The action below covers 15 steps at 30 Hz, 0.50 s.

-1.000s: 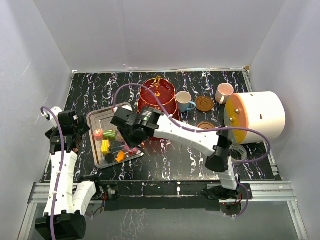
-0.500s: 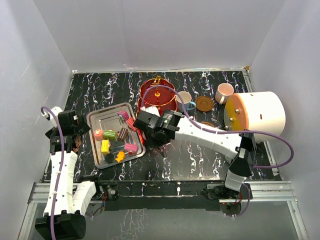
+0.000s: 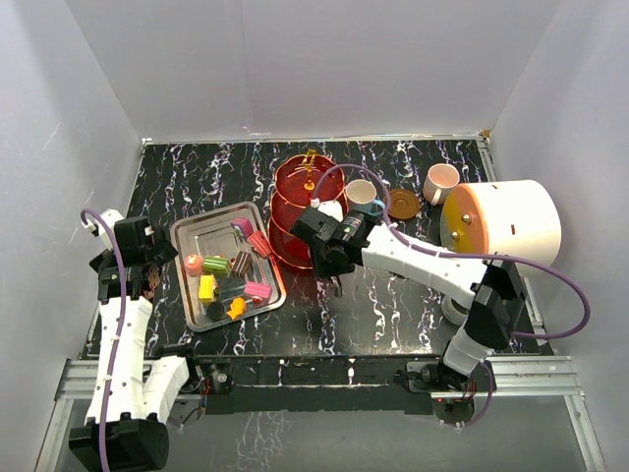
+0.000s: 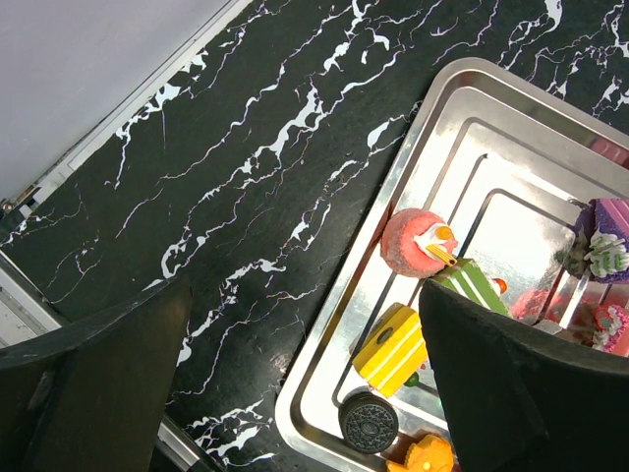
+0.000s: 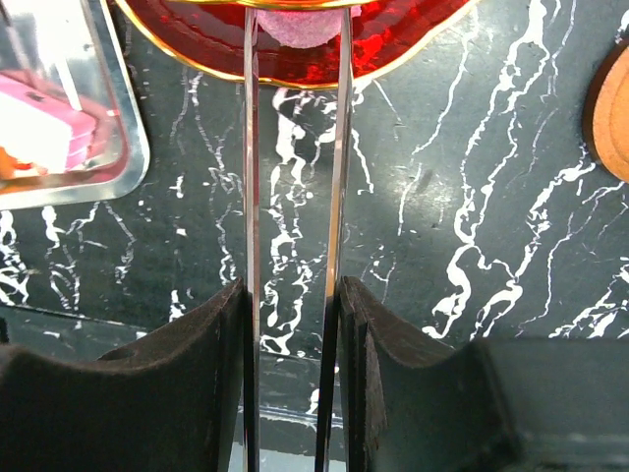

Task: Serve the afternoon tea
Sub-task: Place the desert on the desert table.

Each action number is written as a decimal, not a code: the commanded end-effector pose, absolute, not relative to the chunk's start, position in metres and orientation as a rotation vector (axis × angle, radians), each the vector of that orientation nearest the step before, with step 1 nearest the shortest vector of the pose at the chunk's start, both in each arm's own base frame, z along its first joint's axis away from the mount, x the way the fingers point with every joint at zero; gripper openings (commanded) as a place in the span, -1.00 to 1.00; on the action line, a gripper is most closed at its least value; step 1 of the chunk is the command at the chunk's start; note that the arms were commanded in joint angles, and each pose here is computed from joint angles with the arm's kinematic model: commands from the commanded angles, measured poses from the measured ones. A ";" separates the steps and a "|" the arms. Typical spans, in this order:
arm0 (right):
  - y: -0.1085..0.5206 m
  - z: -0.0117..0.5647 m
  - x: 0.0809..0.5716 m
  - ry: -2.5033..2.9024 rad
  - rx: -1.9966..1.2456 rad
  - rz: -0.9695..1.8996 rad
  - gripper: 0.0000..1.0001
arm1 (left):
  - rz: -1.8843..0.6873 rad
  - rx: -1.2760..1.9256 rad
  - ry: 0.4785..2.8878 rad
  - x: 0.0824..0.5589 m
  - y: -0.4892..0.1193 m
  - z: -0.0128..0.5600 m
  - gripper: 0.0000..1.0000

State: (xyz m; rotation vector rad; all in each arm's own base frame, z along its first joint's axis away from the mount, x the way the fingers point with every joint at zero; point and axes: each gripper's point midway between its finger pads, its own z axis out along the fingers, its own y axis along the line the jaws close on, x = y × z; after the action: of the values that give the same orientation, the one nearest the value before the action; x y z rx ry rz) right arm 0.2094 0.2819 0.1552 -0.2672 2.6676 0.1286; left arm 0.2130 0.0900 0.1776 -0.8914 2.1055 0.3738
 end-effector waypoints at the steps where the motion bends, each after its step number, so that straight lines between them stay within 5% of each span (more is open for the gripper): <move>1: 0.276 0.172 0.227 2.580 -0.168 0.197 -0.30 | 0.386 -0.883 2.115 0.212 0.091 0.174 0.97; 15: 0.248 0.169 0.283 2.437 -0.007 0.294 -0.28 | 0.384 -0.883 2.115 0.212 0.091 0.174 0.97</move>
State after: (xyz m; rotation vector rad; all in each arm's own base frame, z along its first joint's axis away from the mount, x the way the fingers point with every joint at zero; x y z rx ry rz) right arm 0.2512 0.2352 0.1471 -0.0552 2.5947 0.1688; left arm 0.2132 0.0901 0.1769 -0.8874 2.1111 0.3763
